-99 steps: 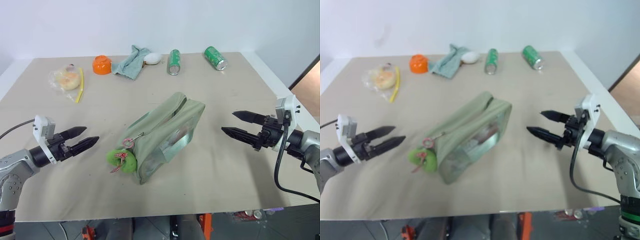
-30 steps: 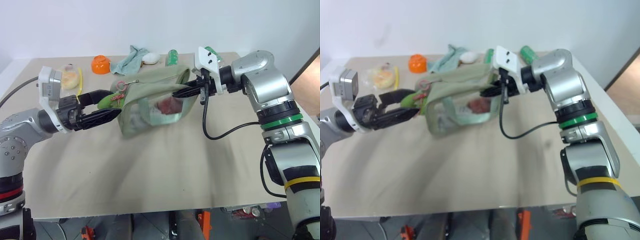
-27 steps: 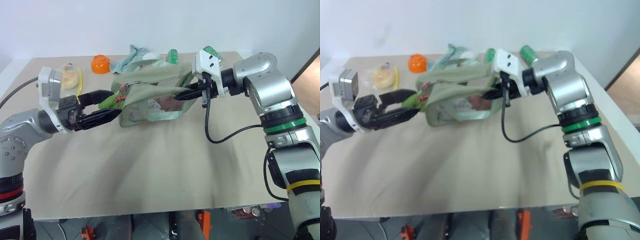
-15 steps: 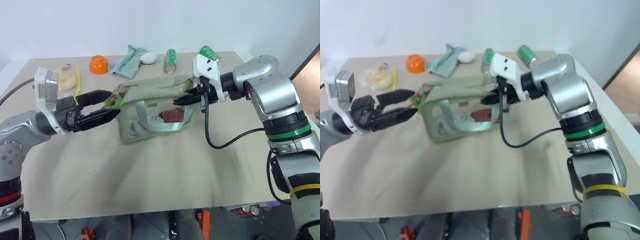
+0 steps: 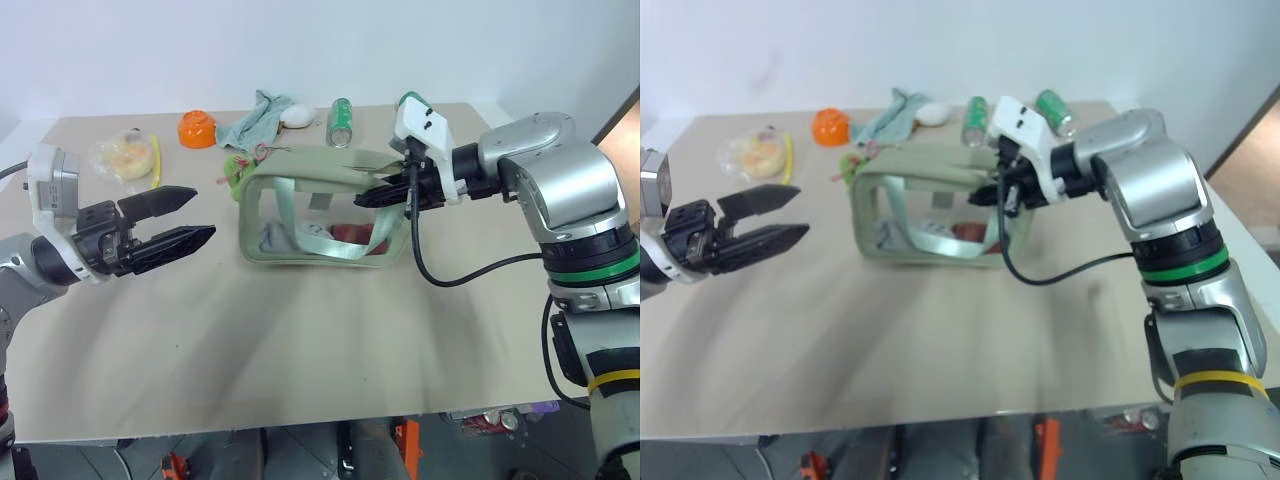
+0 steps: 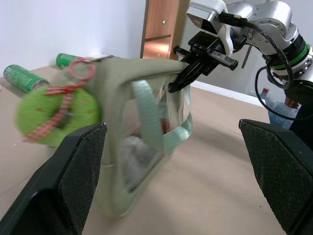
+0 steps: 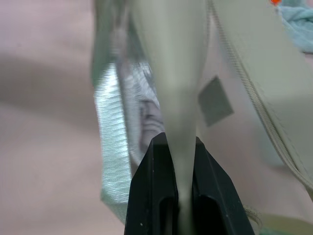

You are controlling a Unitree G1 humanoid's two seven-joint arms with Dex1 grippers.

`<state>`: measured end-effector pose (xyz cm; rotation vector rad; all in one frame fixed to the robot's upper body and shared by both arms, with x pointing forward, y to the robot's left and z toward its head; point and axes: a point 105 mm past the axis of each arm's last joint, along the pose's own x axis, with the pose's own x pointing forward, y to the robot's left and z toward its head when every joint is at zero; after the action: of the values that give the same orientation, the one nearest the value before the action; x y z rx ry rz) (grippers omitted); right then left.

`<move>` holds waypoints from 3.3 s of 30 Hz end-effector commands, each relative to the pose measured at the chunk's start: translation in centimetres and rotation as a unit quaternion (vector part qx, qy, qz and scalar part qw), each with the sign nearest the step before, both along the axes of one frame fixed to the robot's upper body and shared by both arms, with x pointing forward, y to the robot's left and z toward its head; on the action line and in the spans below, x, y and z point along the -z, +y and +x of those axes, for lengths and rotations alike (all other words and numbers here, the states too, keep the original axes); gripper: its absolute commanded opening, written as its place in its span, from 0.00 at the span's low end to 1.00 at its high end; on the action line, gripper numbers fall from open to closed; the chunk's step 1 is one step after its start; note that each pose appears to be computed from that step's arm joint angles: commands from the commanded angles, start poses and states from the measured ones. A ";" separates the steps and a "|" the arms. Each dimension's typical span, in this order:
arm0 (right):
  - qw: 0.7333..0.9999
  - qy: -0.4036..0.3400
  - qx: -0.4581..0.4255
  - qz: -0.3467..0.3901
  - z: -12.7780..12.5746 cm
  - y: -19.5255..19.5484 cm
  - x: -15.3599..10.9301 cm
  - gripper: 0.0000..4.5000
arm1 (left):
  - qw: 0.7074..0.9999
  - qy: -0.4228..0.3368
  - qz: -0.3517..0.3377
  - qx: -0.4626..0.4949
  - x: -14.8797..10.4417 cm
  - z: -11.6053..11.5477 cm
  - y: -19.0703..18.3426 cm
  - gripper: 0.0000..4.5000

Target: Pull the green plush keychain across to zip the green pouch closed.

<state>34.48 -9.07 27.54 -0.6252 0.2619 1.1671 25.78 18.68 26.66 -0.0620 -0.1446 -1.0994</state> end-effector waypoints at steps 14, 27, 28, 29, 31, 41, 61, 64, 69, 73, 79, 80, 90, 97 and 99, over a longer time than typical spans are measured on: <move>0.998 0.022 -0.051 0.015 -2.8 2.3 2.4 0.35 | 0.999 0.012 0.011 -0.030 1.3 0.5 1.4 1.00; 0.978 0.008 -0.131 0.159 -4.8 -2.0 -5.5 0.74 | 0.999 -0.033 0.002 0.034 -1.7 0.2 -0.9 1.00; 0.980 0.002 -0.126 0.156 -4.7 -2.5 -5.5 0.74 | 0.998 -0.038 0.000 0.041 -2.1 0.2 -1.2 1.00; 0.982 -0.003 -0.114 0.149 -4.5 -3.1 -5.2 0.74 | 0.998 -0.042 0.000 0.047 -2.4 0.3 -1.4 1.00; 0.988 -0.012 -0.091 0.128 -4.0 -4.2 -4.2 0.74 | 0.998 -0.043 0.003 0.052 -2.5 0.4 -1.7 1.00; 0.996 0.020 -0.010 0.083 -1.6 -6.5 1.1 0.74 | 0.998 -0.032 -0.003 0.062 -2.0 1.2 -2.1 1.00; 0.994 0.043 -0.008 0.102 -0.6 -5.2 2.5 0.06 | 0.998 -0.012 -0.065 0.002 -1.3 2.2 -0.5 1.00; 0.993 0.046 -0.007 0.105 -0.7 -5.1 2.6 0.06 | 0.995 0.017 -0.075 -0.068 0.2 3.4 2.4 1.00; 0.993 0.051 -0.006 0.107 -0.8 -5.1 3.0 0.06 | 0.987 0.056 -0.076 -0.128 2.4 4.1 5.4 1.00; 0.993 0.052 -0.005 0.108 -0.8 -5.0 3.0 0.06 | 0.984 0.081 -0.068 -0.147 3.9 4.2 6.4 1.00; 0.992 0.051 -0.007 0.111 -0.9 -4.9 3.2 0.06 | 0.982 0.107 -0.060 -0.146 5.9 5.0 5.9 1.00; 0.992 0.051 -0.007 0.112 -0.9 -4.8 3.2 0.06 | 0.981 0.111 -0.057 -0.145 6.3 5.3 5.7 1.00; 0.992 0.043 0.001 0.117 -1.0 -5.0 3.0 0.06 | 0.984 0.125 -0.037 -0.125 7.2 7.5 3.9 1.00; 0.992 0.040 0.007 0.120 -1.1 -5.1 3.1 0.05 | 0.987 0.116 -0.048 -0.098 6.6 8.1 2.2 0.66; 0.992 0.039 0.007 0.121 -1.1 -5.1 3.0 0.05 | 0.988 0.111 -0.048 -0.091 6.3 8.1 1.8 0.52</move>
<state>33.70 -14.12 23.25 -0.3454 0.2377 1.1941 33.96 20.81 18.97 -0.2833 0.0452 -0.8721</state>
